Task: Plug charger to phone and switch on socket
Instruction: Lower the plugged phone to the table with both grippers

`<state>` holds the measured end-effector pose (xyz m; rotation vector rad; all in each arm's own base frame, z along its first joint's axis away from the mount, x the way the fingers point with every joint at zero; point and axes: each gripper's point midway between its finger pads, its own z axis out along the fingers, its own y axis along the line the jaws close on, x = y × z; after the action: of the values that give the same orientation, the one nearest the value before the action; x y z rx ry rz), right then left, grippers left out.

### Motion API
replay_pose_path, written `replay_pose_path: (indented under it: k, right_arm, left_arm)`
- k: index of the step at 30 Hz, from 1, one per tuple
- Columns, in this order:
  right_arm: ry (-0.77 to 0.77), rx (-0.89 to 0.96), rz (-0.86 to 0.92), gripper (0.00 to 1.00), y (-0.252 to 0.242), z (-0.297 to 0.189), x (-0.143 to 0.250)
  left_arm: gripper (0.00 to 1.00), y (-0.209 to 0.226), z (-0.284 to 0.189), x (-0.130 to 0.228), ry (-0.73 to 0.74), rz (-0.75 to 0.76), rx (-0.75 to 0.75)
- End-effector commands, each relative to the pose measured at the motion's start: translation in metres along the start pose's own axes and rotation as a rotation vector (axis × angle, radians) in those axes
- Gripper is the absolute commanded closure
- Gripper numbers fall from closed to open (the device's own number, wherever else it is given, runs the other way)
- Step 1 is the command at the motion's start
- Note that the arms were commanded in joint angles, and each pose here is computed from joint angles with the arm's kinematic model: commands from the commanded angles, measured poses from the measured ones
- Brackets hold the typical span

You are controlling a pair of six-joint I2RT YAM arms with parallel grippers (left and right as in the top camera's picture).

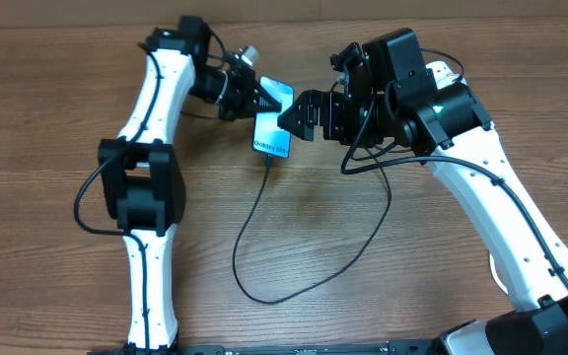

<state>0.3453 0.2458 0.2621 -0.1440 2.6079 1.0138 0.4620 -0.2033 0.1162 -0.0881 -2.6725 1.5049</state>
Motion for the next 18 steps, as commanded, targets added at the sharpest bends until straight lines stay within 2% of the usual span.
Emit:
replay_pose_path:
  k: [1, 5, 8, 12, 18]
  right_arm:
    - [-0.037, 0.017, -0.036, 0.00, 0.002, -0.011, -0.005]
    - [-0.048, 0.049, -0.032, 0.00, -0.004, -0.011, -0.007]
    - [-0.052, 0.058, -0.032, 0.00, -0.006, -0.011, -0.007]
    - [-0.061, 0.075, -0.029, 0.00, -0.008, -0.011, -0.009]
    - [-0.060, 0.074, -0.028, 0.00, -0.008, -0.011, -0.009]
  left_arm:
    - [0.96, 0.008, 0.013, 0.000, 0.025, 0.066, 0.016]
    - [0.96, 0.014, 0.020, -0.001, 0.033, 0.126, 0.005]
    - [0.96, 0.026, 0.023, -0.002, 0.037, 0.131, -0.058]
    - [0.96, 0.043, 0.029, 0.001, 0.057, 0.110, -0.144]
    - [0.96, 0.054, 0.045, 0.000, 0.073, 0.081, -0.146]
